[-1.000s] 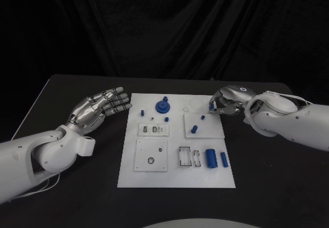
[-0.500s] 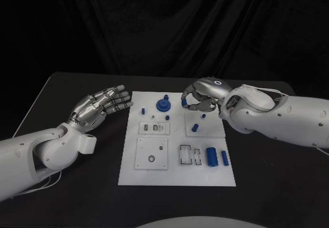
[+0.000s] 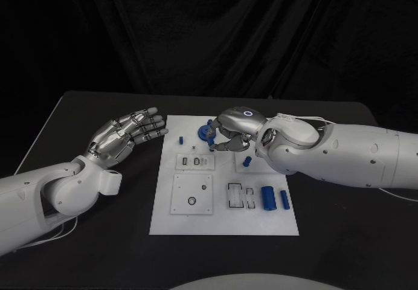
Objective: Assemble the parts on the task board
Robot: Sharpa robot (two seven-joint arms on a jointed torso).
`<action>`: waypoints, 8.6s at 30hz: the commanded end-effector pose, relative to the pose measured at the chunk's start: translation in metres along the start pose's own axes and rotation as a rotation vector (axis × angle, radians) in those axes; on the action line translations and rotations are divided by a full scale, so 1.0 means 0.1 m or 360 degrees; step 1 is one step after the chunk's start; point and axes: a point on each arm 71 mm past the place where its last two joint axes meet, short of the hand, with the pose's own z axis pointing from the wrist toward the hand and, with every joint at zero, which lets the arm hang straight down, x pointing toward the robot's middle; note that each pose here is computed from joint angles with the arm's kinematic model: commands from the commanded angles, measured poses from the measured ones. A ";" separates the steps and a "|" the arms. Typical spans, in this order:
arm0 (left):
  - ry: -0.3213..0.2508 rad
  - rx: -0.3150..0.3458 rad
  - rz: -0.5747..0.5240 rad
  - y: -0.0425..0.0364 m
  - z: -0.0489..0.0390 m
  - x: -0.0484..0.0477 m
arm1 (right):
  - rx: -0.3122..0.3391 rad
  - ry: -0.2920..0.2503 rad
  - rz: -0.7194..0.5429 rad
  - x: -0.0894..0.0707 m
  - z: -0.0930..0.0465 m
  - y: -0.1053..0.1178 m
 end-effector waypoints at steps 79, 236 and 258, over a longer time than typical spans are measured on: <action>-0.0063 0.0035 0.0017 0.064 -0.099 -0.035 | -0.0014 -0.0083 0.0092 0.13 -0.07 -0.01; 0.0259 -0.1748 0.1854 0.925 1.137 0.380 | 0.0683 -0.0068 0.1167 0.32 -1.05 -1.20; 0.0285 -0.1782 0.1850 0.970 1.133 0.369 | 0.0693 -0.0040 0.1174 0.34 -1.02 -1.20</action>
